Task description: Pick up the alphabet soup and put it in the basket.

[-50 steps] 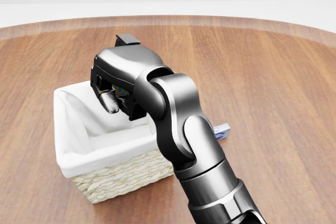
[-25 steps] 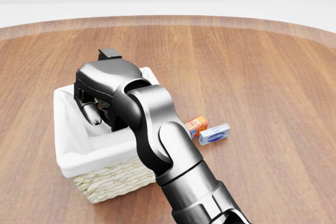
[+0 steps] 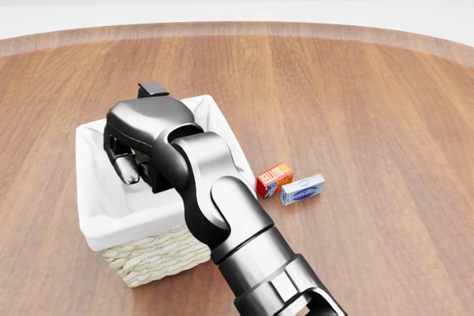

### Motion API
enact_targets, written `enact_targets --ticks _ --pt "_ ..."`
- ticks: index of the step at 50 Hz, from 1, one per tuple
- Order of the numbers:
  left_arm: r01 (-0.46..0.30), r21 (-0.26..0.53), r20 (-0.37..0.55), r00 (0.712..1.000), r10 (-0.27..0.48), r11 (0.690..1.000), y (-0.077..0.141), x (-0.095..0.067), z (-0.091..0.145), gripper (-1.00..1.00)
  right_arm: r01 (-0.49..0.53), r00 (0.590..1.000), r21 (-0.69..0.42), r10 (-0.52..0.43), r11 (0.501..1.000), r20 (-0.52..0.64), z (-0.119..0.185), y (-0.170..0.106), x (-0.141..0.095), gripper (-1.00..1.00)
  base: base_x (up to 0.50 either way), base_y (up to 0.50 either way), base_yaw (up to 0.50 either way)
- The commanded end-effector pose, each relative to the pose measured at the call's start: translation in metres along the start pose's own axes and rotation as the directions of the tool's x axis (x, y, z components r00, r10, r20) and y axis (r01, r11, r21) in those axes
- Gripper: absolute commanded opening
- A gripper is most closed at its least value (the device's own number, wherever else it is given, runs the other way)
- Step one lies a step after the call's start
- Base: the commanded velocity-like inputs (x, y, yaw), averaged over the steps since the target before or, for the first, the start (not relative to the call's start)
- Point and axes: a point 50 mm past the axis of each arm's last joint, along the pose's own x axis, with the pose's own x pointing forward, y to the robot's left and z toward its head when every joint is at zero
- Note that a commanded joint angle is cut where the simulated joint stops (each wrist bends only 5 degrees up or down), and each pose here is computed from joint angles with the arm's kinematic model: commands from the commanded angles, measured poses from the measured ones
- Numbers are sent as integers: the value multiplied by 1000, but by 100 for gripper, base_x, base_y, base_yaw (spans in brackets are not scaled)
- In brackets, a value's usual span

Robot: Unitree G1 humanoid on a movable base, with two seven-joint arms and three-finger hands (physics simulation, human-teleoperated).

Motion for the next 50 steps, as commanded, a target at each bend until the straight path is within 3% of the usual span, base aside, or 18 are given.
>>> enact_targets --ticks 1,6,17,50 --pt "2 5 -3 1000 -2 1000 0 0 -1 100 29 999 3 -29 1000 -28 -7 6 6 -95 0 0 0" --pt "1 -8 5 1000 -1 1000 0 0 1 100 8 998 8 -7 1000 -59 -15 21 11 -95 0 0 0" --pt "-8 -33 -9 1000 8 999 0 1 1 100 5 997 1 -5 1000 -71 -22 26 16 -95 0 0 0" --pt "-22 -36 -17 1000 21 999 1 1 0 100 45 994 -3 -45 999 -95 -31 18 27 -97 0 0 0"
